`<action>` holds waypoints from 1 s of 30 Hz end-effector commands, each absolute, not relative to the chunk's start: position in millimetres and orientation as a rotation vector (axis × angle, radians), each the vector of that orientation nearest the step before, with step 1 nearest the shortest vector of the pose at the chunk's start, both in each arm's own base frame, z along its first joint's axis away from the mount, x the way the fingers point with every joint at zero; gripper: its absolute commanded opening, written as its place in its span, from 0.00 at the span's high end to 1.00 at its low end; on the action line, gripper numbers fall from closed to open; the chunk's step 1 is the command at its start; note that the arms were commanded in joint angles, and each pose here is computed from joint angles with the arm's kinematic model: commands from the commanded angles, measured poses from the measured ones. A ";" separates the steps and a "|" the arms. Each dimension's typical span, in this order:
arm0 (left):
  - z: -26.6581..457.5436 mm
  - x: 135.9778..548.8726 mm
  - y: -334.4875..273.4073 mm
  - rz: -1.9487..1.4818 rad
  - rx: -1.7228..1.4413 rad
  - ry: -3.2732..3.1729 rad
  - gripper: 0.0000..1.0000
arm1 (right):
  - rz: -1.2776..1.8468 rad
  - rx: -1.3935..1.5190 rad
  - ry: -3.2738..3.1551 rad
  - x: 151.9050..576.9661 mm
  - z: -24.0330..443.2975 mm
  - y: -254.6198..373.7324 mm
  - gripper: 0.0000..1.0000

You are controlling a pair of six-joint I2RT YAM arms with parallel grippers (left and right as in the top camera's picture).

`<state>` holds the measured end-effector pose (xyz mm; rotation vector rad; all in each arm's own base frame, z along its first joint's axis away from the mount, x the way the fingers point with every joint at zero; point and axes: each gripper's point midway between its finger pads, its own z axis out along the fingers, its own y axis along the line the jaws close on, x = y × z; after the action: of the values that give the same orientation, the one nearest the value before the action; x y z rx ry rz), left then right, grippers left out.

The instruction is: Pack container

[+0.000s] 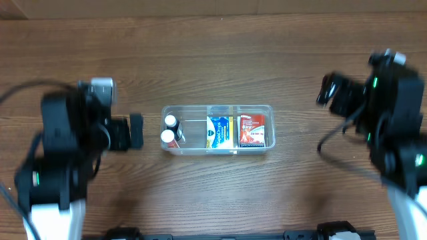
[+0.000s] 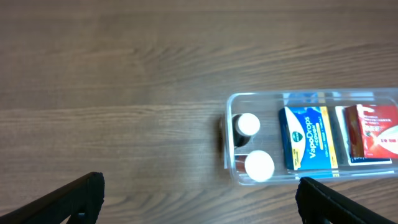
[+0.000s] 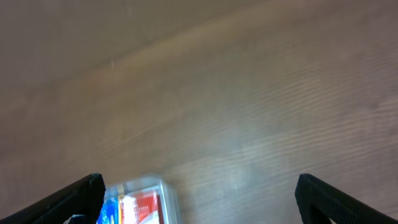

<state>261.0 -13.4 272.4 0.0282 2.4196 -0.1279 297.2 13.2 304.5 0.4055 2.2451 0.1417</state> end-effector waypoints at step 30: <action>195.9 219.3 -17.1 -0.139 0.052 2.493 0.00 | 0.062 0.438 2.553 236.1 162.1 16.3 0.00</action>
<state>220.4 -14.5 199.7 0.0237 2.4843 -0.1327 237.1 17.5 160.3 0.4311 2.5665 0.0677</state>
